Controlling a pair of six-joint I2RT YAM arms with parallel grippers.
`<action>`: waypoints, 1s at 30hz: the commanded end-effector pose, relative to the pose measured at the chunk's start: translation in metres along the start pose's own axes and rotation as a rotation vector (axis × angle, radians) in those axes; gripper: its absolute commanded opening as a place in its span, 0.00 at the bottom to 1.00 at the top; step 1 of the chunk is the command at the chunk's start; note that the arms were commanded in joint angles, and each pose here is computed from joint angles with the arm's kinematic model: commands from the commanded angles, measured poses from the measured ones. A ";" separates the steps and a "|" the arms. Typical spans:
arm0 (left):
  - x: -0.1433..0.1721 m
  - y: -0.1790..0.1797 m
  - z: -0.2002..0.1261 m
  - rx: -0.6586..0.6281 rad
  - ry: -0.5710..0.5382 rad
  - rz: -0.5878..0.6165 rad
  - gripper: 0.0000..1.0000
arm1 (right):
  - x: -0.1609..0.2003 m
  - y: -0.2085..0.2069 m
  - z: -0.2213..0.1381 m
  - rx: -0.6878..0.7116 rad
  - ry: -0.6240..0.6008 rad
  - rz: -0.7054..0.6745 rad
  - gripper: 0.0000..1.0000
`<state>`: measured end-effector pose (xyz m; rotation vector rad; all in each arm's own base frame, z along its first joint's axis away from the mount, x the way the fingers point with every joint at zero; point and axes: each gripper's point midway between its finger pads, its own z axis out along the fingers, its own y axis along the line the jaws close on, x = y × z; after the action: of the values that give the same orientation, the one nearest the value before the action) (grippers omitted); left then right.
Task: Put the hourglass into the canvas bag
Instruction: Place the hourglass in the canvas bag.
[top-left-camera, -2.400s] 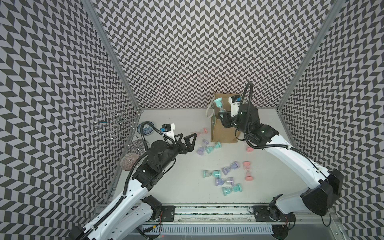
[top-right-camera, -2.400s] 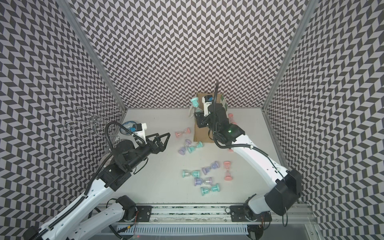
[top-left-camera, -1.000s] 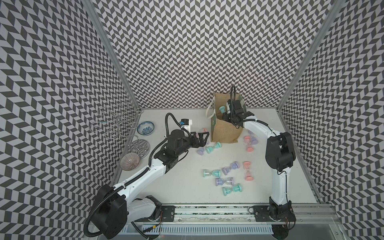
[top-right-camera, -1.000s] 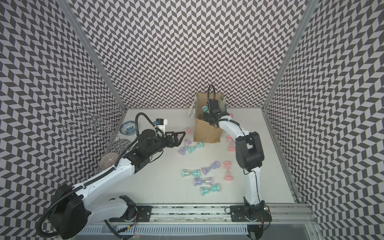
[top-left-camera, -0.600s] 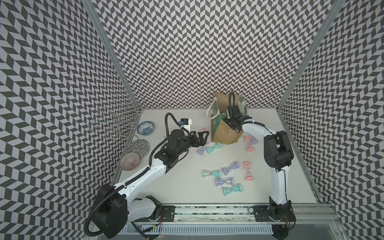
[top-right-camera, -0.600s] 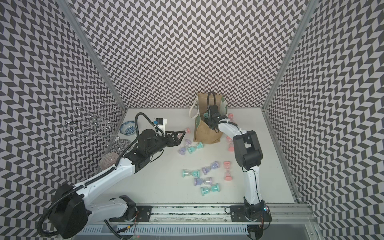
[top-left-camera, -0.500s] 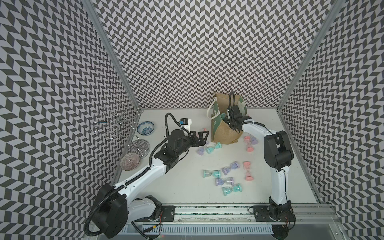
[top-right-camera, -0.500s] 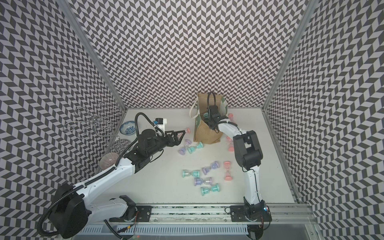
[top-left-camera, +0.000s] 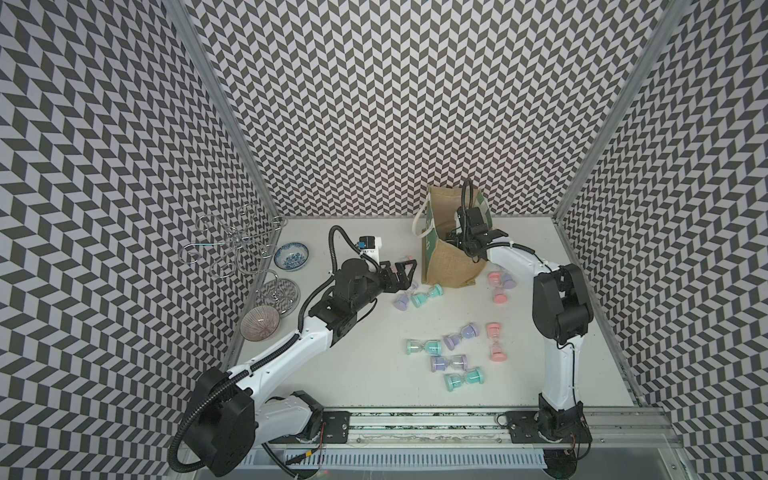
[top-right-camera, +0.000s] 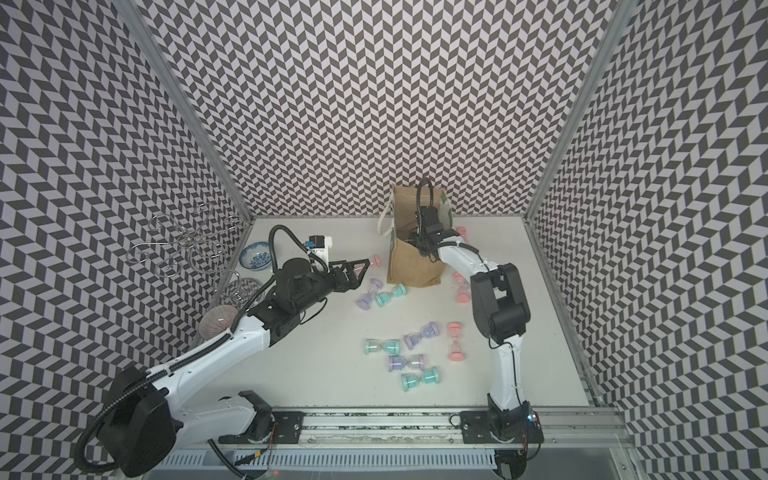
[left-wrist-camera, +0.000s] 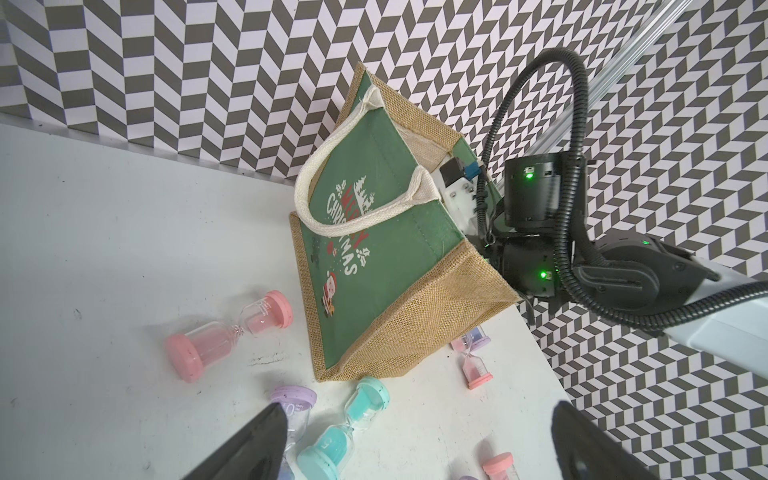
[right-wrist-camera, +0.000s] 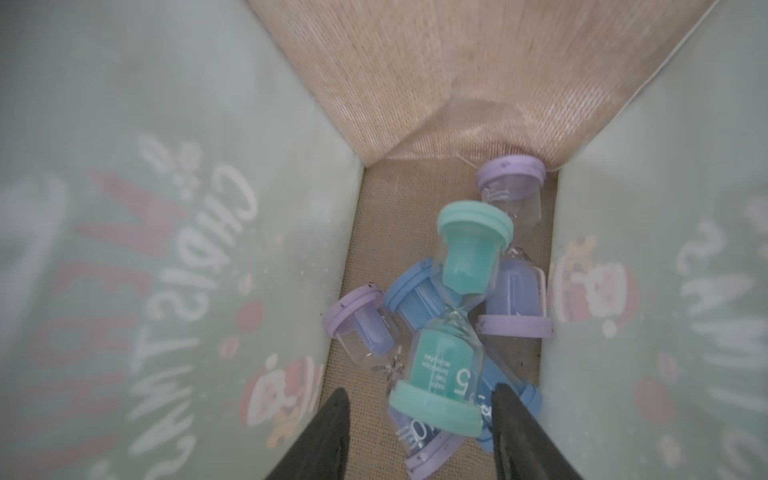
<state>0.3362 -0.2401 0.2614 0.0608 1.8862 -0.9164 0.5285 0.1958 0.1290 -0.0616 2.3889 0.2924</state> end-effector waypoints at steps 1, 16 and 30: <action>-0.011 -0.007 -0.007 0.015 -0.047 0.001 0.99 | -0.023 0.010 -0.030 -0.053 -0.078 0.012 0.58; -0.028 -0.004 -0.033 -0.025 -0.103 0.007 0.99 | -0.052 0.054 -0.131 -0.220 -0.254 -0.007 0.80; -0.022 0.008 -0.069 -0.072 -0.117 -0.005 0.99 | -0.004 0.116 -0.206 -0.270 -0.326 -0.113 0.84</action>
<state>0.3027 -0.1944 0.2975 -0.0140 1.7900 -0.8667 0.3929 0.2587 0.2818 -0.2688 2.0757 0.5497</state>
